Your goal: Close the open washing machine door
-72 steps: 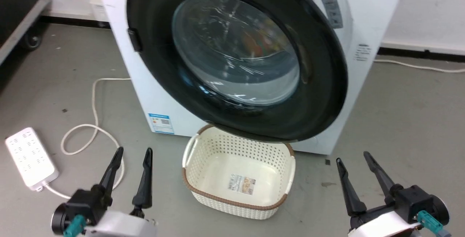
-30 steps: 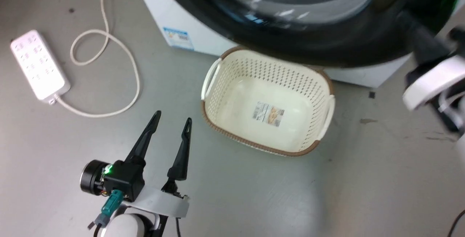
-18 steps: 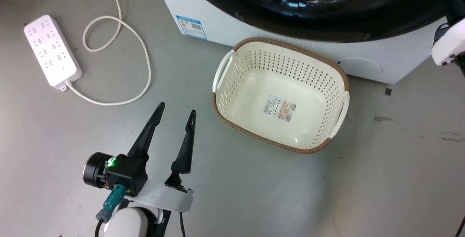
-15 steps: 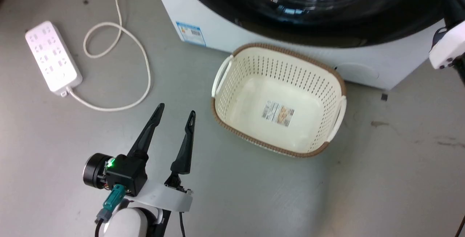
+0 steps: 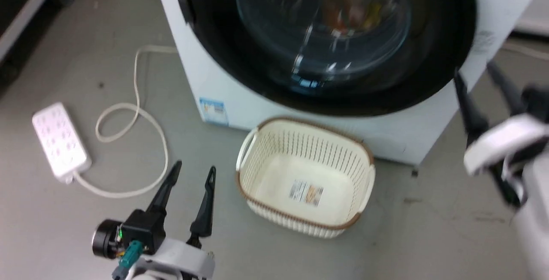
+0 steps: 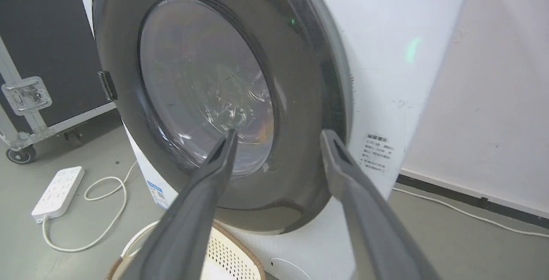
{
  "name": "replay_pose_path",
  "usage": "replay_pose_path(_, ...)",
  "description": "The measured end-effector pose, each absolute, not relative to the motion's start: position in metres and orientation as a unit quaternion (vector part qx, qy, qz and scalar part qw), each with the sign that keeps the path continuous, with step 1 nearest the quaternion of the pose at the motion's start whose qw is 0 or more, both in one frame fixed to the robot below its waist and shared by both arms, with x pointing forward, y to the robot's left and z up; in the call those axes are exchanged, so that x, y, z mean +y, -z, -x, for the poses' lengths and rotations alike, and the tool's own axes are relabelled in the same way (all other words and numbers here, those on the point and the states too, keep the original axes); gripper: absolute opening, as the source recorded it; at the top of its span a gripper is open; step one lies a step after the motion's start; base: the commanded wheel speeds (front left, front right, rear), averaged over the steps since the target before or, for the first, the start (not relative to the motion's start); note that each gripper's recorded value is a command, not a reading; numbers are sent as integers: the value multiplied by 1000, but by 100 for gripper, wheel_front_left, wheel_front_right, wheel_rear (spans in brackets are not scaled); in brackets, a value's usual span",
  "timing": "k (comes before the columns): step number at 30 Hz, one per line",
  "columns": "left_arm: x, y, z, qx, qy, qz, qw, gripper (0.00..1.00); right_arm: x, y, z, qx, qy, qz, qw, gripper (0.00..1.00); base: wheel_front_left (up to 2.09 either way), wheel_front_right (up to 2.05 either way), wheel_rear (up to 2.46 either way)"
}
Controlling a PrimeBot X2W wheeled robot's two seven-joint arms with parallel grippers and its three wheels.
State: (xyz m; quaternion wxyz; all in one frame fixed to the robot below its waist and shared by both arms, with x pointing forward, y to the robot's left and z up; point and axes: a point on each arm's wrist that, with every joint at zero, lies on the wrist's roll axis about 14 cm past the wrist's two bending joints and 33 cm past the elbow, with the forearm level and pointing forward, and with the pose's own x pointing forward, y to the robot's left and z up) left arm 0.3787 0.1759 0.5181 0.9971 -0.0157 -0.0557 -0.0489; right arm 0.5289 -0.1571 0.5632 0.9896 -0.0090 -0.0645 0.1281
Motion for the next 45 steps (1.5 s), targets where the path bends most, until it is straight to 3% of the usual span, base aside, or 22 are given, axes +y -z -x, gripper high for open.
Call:
replay_pose_path(9,168,-534,-362,-80,62,25,995,100,-171,-566,-438,-100,-94,9,990,100,0,0,0)
replay_pose_path(10,161,-534,-361,-79,73,24,994,100,-179,-561,-415,-102,-70,0,992,100,0,0,0)
replay_pose_path(18,156,-532,-358,-75,81,19,994,100,-184,-536,-376,-80,-35,6,996,100,0,0,0)
replay_pose_path(25,156,-526,-353,-67,77,23,995,100,-192,-518,-360,-56,-21,4,998,100,0,0,0)
replay_pose_path(45,148,-502,-355,-30,89,25,995,100,-183,-508,-360,-41,-33,-3,999,100,0,0,0)
